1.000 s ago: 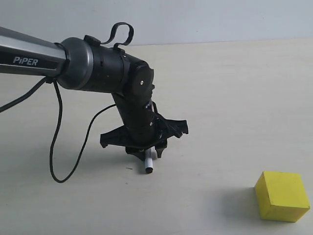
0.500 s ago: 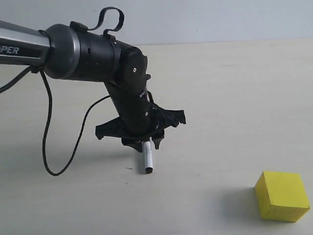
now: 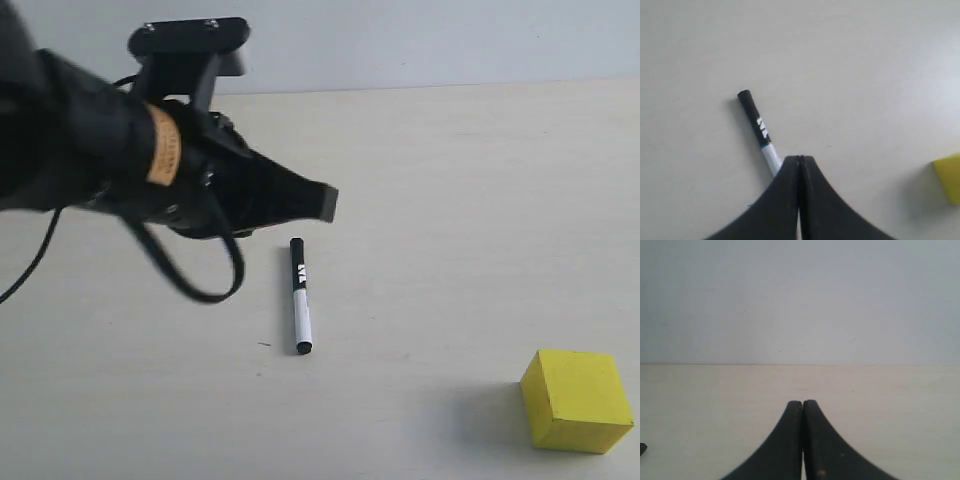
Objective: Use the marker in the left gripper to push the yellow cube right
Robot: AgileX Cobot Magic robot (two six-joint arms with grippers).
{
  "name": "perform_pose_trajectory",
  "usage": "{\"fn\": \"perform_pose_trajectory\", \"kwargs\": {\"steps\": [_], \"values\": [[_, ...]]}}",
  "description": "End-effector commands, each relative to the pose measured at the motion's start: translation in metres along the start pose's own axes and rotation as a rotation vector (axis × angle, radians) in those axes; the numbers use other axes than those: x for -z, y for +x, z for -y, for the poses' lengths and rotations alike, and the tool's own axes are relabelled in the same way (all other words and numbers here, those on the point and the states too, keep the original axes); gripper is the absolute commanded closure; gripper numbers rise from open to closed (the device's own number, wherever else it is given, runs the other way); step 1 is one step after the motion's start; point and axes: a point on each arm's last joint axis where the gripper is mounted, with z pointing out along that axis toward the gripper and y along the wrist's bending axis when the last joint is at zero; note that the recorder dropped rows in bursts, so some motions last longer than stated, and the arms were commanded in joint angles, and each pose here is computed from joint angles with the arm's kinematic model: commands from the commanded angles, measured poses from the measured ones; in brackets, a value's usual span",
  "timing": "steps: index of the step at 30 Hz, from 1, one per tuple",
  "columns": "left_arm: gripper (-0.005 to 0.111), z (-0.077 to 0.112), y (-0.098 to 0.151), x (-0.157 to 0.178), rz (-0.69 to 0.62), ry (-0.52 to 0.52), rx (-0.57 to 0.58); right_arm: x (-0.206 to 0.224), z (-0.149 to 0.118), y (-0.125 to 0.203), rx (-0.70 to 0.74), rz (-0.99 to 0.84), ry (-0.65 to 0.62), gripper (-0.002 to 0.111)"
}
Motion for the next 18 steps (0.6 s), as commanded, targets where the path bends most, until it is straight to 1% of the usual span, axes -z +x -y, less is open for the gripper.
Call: {"fn": "perform_pose_trajectory", "kwargs": {"steps": [1, 3, 7, 12, 13, 15, 16, 18], "values": [[0.107, -0.005, 0.023, 0.043, 0.122, 0.122, -0.023, 0.0, 0.0, 0.001, 0.002, 0.005, -0.001, 0.108], [0.107, -0.01, 0.028, 0.057, 0.143, 0.144, -0.009, 0.0, 0.0, 0.001, 0.002, 0.005, -0.001, 0.108], [0.107, -0.015, 0.028, 0.084, 0.224, 0.188, 0.003, 0.0, 0.0, 0.001, 0.002, 0.005, -0.001, 0.108], [0.107, -0.017, 0.026, 0.1, 0.276, 0.217, 0.01, 0.0, 0.0, 0.001, 0.002, 0.005, -0.001, 0.108], [0.107, -0.018, 0.026, 0.102, 0.287, 0.212, -0.021, 0.0, 0.0, 0.001, 0.002, 0.005, -0.001, 0.108], [0.107, -0.02, 0.023, 0.106, 0.339, 0.168, -0.174, 0.0, 0.0, 0.001, 0.002, 0.005, -0.001, 0.108], [0.107, -0.021, 0.022, 0.106, 0.355, 0.151, -0.216, 0.0, 0.0, 0.001, 0.002, 0.005, -0.001, 0.108], [0.107, -0.021, 0.022, 0.108, 0.358, 0.158, -0.207, 0.0, 0.0, 0.001, 0.002, 0.005, -0.001, 0.108]]}}
